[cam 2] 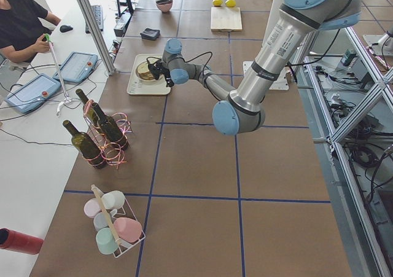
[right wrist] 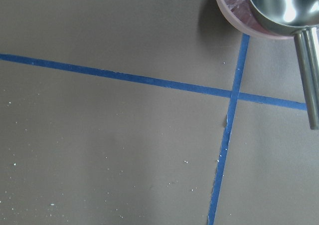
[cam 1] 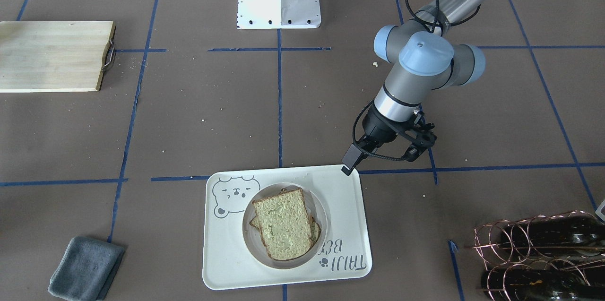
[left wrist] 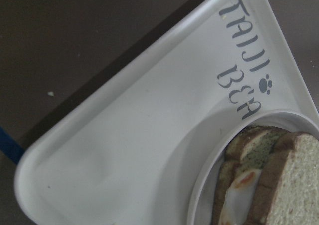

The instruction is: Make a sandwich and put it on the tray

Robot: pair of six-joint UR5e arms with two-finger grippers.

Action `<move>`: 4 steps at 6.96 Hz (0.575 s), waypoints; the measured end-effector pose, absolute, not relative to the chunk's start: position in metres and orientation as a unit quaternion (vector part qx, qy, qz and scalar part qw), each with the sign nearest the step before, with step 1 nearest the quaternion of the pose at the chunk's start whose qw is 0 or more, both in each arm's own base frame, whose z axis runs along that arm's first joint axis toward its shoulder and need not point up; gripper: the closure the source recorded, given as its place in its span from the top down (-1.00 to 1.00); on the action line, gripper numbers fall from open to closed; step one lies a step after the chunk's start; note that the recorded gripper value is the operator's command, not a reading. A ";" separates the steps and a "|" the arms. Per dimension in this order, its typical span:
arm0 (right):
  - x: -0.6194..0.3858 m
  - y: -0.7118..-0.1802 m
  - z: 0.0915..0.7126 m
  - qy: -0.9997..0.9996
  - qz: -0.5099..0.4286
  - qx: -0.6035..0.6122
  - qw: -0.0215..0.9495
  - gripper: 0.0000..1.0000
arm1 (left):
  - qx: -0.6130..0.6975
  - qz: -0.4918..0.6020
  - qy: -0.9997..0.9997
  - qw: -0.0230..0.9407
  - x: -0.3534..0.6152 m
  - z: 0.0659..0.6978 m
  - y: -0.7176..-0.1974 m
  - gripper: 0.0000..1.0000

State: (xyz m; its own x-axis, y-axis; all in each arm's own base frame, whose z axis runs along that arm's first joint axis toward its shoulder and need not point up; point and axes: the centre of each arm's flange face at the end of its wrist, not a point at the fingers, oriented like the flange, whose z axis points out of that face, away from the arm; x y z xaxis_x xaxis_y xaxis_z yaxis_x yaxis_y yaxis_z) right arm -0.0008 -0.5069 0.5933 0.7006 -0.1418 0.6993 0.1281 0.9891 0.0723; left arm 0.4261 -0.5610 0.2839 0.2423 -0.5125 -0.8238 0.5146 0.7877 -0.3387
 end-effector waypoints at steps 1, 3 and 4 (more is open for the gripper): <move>0.002 -0.507 0.597 -0.380 -0.069 0.007 0.922 1.00 | 0.034 -0.294 0.515 0.805 0.387 0.290 -0.547 1.00; 0.007 -0.507 0.605 -0.379 -0.062 0.002 0.923 1.00 | 0.094 -0.226 0.476 0.845 0.315 0.314 -0.524 1.00; 0.015 -0.507 0.608 -0.379 -0.054 0.001 0.924 1.00 | 0.124 -0.192 0.447 0.865 0.273 0.334 -0.517 1.00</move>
